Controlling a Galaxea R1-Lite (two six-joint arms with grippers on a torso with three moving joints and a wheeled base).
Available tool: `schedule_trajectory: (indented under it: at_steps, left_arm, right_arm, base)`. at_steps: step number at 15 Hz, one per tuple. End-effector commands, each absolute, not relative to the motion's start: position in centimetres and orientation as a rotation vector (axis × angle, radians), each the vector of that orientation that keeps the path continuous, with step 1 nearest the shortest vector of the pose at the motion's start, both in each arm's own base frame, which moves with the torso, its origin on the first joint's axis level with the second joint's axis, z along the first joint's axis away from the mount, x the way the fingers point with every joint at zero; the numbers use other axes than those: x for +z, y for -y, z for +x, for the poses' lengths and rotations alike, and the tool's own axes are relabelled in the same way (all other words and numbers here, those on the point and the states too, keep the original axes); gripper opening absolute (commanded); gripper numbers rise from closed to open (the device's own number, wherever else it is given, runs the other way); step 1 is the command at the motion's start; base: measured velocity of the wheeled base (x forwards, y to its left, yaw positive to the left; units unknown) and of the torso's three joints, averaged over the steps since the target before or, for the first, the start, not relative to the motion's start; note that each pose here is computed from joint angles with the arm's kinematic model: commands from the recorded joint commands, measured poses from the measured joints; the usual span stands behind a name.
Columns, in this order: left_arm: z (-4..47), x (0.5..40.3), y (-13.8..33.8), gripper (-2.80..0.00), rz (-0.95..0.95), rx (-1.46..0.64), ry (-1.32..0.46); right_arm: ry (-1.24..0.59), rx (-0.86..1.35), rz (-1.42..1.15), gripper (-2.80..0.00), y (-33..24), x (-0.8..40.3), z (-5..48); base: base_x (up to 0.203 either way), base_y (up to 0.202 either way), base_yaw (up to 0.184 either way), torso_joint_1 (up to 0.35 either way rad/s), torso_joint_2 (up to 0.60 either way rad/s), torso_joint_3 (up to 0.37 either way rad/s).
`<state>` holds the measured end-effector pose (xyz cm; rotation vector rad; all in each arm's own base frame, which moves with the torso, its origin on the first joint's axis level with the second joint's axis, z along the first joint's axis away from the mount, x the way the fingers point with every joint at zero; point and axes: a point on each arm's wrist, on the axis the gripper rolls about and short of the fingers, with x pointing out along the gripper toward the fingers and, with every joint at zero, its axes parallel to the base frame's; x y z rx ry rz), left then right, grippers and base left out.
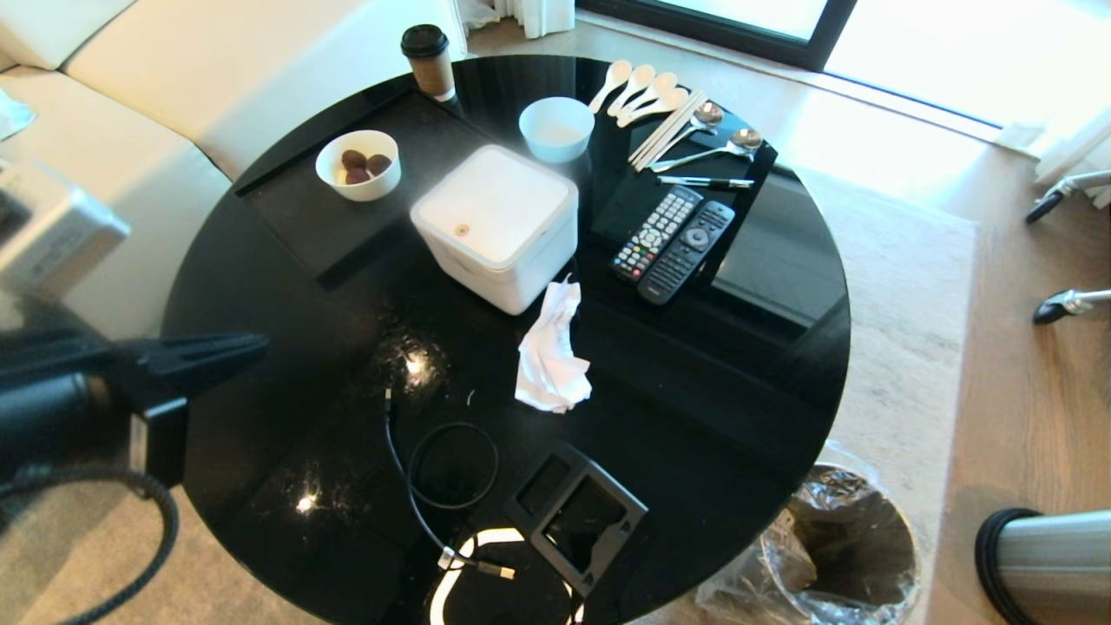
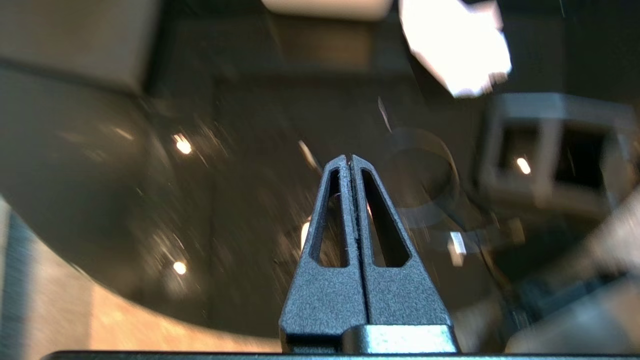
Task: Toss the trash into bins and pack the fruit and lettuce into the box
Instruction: Grab a tissue
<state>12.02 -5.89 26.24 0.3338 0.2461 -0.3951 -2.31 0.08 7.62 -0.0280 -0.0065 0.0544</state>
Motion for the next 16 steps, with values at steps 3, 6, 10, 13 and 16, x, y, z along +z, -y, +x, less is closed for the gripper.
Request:
schedule_trajectory:
  at_steps: [3, 6, 10, 13, 16]
  left_arm:
    - [6.6, 21.3, 3.1, -2.8, 0.323, -0.433, -0.252]
    - [3.2, 17.2, 1.1, -2.8, 0.292, -0.379, -0.242]
    - [0.2, 11.7, 0.4, -2.8, 0.242, -0.286, -0.228]
    - [-1.0, 9.3, 0.4, -2.8, 0.23, -0.181, -0.184]
    - [-1.1, 8.8, 0.3, -2.8, 0.201, -0.143, -0.175]
  right_arm:
    - [0.005, 0.055, -0.029, -2.8, -0.1, 7.6, -2.3]
    - [0.005, 0.055, -0.029, -2.8, -0.1, 7.6, -2.3]
    - [0.005, 0.055, -0.029, -2.8, -0.1, 7.6, -2.3]
    - [0.005, 0.055, -0.029, -2.8, -0.1, 7.6, -2.3]
    - [0.005, 0.055, -0.029, -2.8, -0.1, 7.6, -2.3]
  base:
    - [0.0, 0.0, 0.0, 0.0, 0.0, 0.0]
    - [0.0, 0.0, 0.0, 0.0, 0.0, 0.0]
    - [0.0, 0.0, 0.0, 0.0, 0.0, 0.0]
    - [0.0, 0.0, 0.0, 0.0, 0.0, 0.0]
    - [0.0, 0.0, 0.0, 0.0, 0.0, 0.0]
